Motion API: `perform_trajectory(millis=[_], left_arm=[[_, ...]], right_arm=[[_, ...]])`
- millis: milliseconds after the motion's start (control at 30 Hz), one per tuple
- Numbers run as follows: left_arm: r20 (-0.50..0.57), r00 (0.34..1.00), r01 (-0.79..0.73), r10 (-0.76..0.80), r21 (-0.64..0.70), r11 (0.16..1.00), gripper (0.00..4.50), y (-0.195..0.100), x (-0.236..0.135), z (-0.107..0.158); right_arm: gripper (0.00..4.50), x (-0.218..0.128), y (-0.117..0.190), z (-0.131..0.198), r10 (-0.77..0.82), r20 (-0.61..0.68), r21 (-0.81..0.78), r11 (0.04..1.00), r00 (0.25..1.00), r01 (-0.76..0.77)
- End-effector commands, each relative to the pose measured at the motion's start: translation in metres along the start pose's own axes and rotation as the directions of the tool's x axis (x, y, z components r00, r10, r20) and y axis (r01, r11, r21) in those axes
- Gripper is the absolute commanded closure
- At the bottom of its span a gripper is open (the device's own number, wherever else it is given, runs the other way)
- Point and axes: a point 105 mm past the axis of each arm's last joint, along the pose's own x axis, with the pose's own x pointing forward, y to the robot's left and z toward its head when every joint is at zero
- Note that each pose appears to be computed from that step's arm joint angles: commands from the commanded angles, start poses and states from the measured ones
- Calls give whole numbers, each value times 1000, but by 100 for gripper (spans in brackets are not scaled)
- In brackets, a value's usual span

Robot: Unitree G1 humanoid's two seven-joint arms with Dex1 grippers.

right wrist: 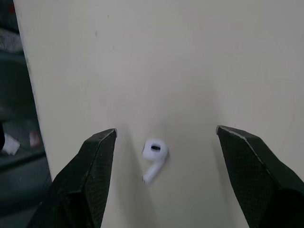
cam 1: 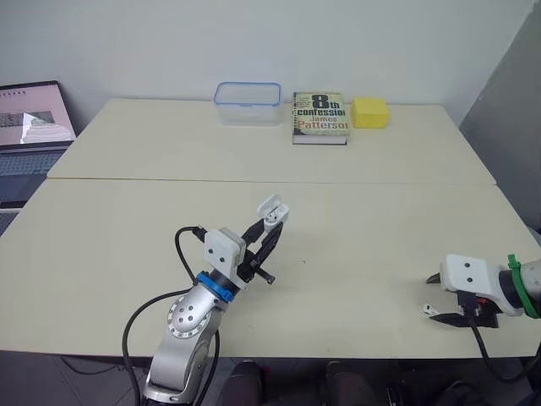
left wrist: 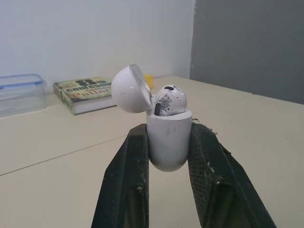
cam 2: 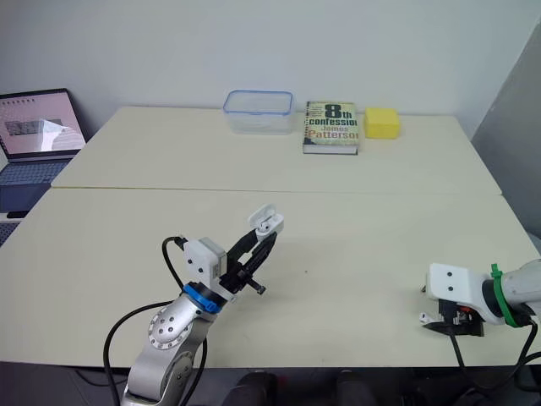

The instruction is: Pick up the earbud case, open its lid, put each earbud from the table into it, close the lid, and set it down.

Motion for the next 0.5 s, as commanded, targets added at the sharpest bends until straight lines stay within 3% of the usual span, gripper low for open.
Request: perform_trajectory(millis=[33,500], left_arm=[[49,999,7,-7,15,1000,375,-4,1,13],[44,999,-6,6,14,1000,375,-5,1,10]], right_arm=[[101,-1,7,3,-12,-100,44,999,995,17],[101,31,7,-1,27,-140,197,980,990,2]])
